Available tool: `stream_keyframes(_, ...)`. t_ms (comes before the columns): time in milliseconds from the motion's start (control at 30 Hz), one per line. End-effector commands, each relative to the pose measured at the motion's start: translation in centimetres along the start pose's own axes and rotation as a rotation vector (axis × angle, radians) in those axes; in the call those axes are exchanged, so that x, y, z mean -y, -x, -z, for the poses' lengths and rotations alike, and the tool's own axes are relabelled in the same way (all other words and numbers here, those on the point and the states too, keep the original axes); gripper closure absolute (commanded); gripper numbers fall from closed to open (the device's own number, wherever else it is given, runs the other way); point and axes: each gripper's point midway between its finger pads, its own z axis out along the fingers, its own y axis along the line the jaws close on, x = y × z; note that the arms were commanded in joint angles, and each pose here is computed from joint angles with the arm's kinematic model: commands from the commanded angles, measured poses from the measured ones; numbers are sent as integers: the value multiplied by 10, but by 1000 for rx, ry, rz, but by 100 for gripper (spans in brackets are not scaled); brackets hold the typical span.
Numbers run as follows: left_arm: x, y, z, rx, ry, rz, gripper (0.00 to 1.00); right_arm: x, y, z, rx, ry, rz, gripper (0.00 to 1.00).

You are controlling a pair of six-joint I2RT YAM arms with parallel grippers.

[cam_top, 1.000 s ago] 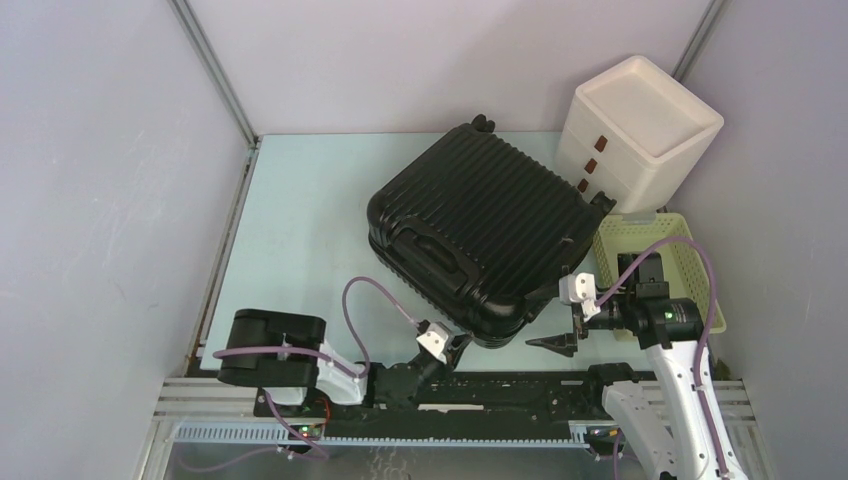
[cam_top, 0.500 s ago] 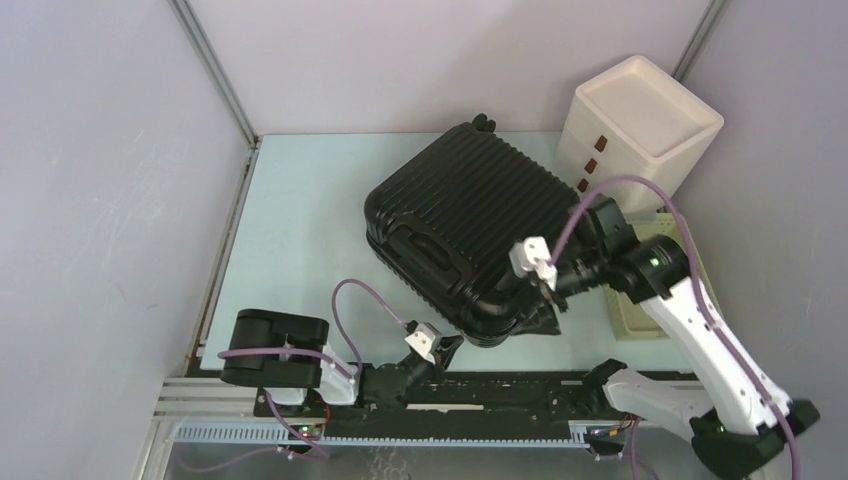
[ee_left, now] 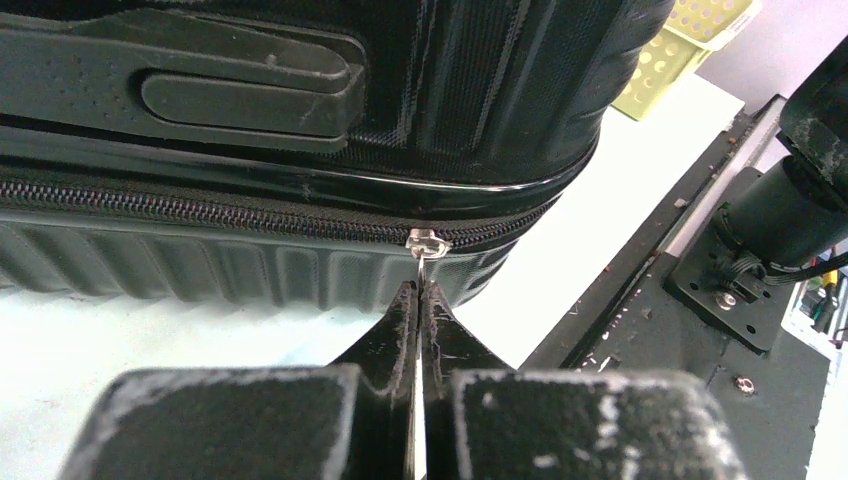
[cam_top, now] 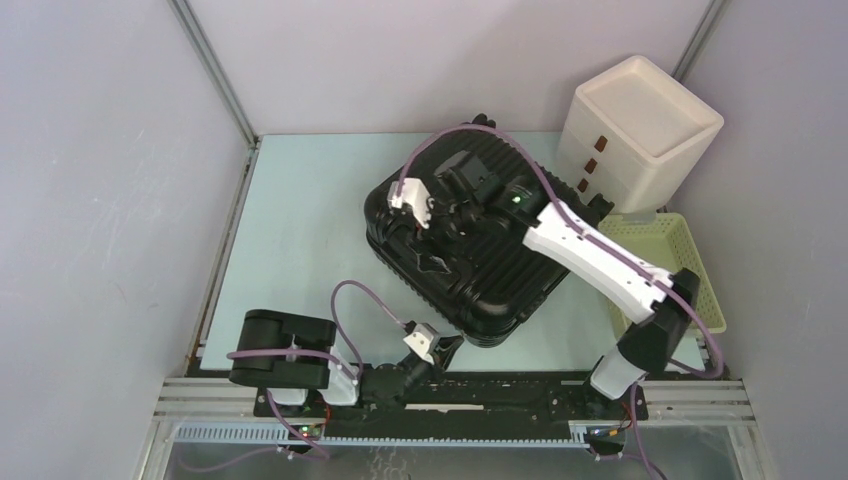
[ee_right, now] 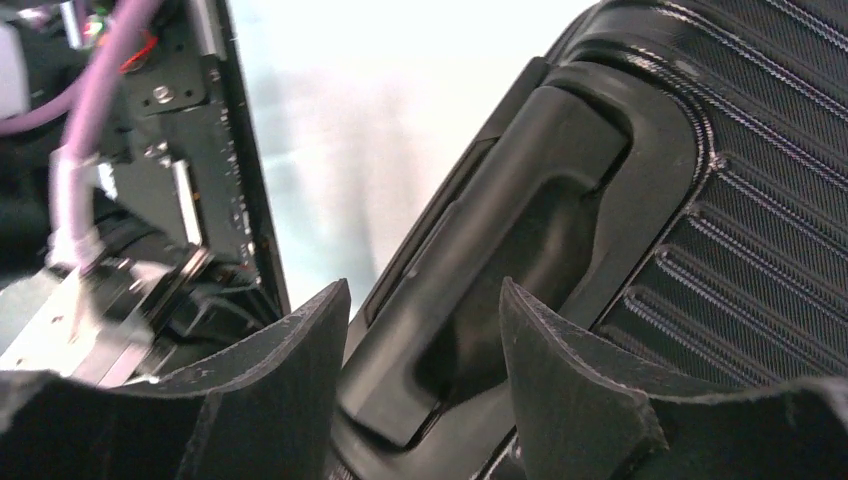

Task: Open, take out, and arrange the luggage
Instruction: Unzip the zipper from the luggage.

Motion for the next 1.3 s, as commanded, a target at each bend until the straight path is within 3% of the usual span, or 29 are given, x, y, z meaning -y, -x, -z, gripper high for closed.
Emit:
stream_keyframes(0,-20,-5,6,-3,48,-42,100,21,4,-19,-39,-138,-106,35)
stream_keyframes(300,-24,-6,7,-1,57,-56,100,20,-31,-37,-156,-215,-60,41)
stream_keyframes(567,-38,-4,12,7,114,-73,100,4,-56,-38,-211,-166,-54,74)
stream_keyframes(733,-55,-4,18,11,178,-91,100,-7,-58,-22,-175,-111,-54,85)
stream_keyframes(1267,-102,5,33,32,399,-110,100,-31,-79,-12,-179,10,-42,91)
